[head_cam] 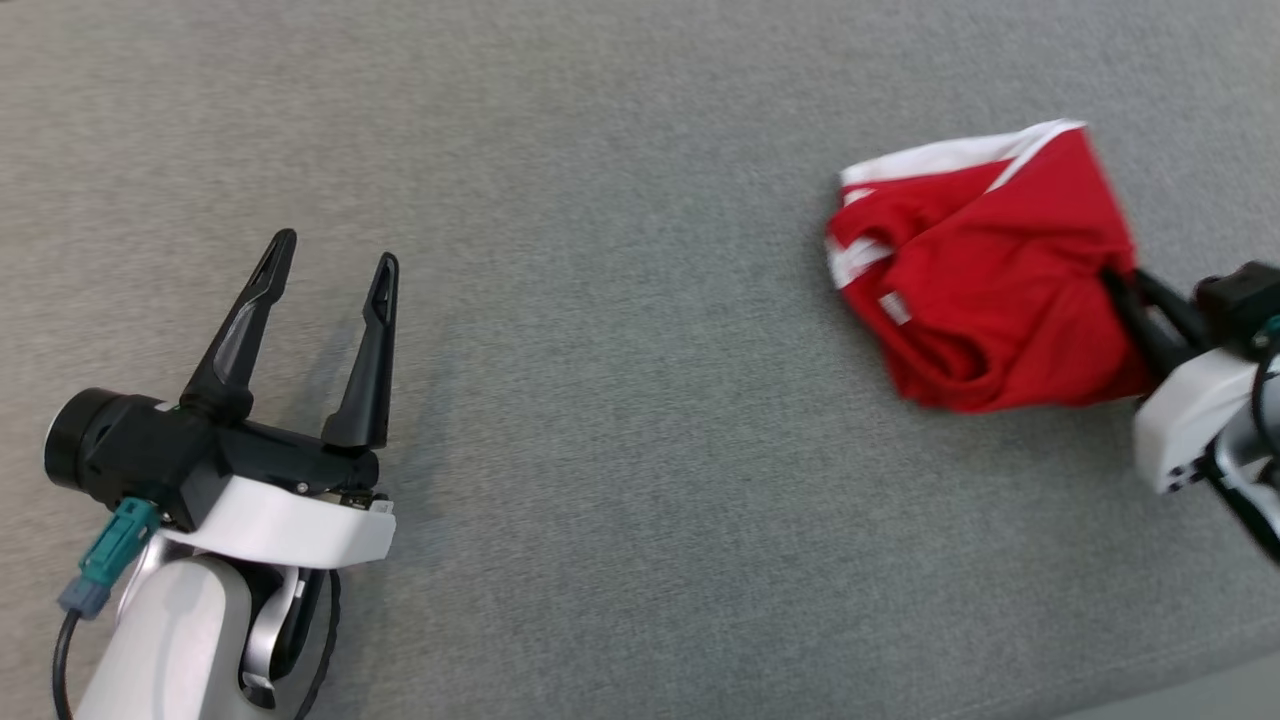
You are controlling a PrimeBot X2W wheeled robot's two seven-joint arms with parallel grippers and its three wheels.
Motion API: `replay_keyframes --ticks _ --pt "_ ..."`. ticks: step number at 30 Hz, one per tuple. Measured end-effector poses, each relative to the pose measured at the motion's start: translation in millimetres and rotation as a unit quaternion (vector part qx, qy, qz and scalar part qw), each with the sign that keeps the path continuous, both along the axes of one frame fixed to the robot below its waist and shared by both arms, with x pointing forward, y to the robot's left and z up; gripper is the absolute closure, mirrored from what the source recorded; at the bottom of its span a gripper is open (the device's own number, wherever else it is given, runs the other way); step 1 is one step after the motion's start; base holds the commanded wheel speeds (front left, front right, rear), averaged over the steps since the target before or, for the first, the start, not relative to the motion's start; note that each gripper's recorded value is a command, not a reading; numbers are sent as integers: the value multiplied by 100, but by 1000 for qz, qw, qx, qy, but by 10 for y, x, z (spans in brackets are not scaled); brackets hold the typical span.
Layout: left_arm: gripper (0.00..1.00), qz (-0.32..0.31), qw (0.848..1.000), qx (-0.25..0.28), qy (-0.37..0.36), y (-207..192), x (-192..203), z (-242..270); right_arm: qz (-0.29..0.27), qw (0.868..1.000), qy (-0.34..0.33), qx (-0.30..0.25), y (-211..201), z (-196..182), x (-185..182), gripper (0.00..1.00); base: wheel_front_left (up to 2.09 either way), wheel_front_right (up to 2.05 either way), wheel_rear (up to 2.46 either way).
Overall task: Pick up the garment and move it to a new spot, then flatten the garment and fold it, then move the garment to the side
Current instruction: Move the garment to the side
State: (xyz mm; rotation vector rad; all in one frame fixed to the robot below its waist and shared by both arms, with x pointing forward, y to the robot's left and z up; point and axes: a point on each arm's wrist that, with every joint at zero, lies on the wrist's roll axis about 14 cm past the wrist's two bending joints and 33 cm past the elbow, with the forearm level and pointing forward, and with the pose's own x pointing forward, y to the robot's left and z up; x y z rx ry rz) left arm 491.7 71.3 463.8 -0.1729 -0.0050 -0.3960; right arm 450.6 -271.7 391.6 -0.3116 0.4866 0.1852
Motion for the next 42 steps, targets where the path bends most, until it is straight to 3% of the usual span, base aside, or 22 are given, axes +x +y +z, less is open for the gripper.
replay_keyframes --ticks 10,21,23,24,25,34,42 --pt "0 -74 997 -14 17 -496 217 -261 -118 989 2 -92 -1250 160 -78 100 0 0 0" --pt "0 -87 996 -12 34 -540 314 -536 -180 979 -20 -94 -1631 104 158 99 0 0 0" --pt "0 -87 996 -12 35 -532 325 -555 -191 977 -21 -91 -1677 83 167 56 0 0 0" --pt "0 -86 996 -12 34 -529 333 -551 -195 977 -25 -88 -1683 78 172 4 0 0 0" --pt "0 -86 996 -11 34 -526 337 -551 -200 976 -27 -85 -1696 73 168 0 0 0 0" --pt "0 -79 996 -13 27 -506 282 -418 -237 968 -74 -29 -1623 181 20 0 0 0 0" --pt "0 -39 999 -20 23 -328 62 -167 -237 956 -159 69 -1123 465 -159 0 0 0 0"
